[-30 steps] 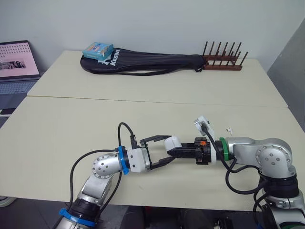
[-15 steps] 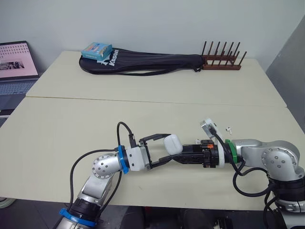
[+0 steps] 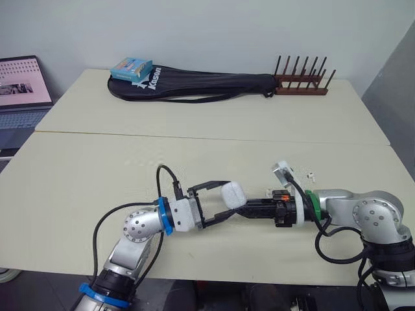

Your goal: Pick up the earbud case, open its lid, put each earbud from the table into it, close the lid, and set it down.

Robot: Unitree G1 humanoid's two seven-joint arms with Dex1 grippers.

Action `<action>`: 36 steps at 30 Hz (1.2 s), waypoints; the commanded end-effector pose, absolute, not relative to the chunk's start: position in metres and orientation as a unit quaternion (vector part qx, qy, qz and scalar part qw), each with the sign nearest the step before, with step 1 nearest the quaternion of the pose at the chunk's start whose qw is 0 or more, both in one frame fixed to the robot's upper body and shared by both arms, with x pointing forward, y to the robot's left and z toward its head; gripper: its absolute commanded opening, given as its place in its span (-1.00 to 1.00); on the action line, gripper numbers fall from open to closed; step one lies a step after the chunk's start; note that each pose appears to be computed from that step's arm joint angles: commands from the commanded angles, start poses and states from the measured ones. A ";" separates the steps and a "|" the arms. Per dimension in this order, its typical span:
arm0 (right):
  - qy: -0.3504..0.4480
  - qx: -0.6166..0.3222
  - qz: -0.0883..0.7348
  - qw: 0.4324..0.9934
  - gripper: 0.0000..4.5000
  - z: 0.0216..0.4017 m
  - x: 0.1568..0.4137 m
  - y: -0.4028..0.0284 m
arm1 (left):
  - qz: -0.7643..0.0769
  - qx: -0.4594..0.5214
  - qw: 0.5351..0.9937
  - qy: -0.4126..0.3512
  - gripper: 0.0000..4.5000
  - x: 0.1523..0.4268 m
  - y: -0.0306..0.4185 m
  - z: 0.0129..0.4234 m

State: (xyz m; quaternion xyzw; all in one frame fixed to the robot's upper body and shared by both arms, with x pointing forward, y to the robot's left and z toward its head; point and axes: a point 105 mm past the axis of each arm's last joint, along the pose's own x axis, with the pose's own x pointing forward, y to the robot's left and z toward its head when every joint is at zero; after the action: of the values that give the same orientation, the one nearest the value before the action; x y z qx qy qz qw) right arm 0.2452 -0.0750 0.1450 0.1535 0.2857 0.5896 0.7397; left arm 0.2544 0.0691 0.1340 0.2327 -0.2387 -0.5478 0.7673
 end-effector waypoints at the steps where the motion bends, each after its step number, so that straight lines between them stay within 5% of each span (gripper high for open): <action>1: 0.270 0.146 0.604 0.736 -0.93 0.154 0.245 -0.072 | -0.556 0.226 0.753 -0.269 0.23 0.246 0.061 0.144; 11: 0.261 0.143 0.614 0.731 -0.93 0.160 0.242 -0.075 | -0.555 0.230 0.754 -0.267 0.23 0.247 0.062 0.141; 20: 0.264 0.123 0.607 0.739 0.49 0.163 0.243 -0.087 | -0.553 0.234 0.754 -0.265 0.23 0.248 0.064 0.139; 36: 0.266 0.138 0.609 0.735 0.50 0.162 0.247 -0.071 | -0.558 0.235 0.749 -0.269 0.23 0.247 0.062 0.140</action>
State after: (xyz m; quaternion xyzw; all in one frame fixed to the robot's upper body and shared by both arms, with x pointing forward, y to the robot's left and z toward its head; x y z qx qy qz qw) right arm 0.2468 -0.0728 0.1552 0.1438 0.2773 0.6024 0.7345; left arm 0.2498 0.0655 0.1354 0.2323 -0.2547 -0.5545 0.7575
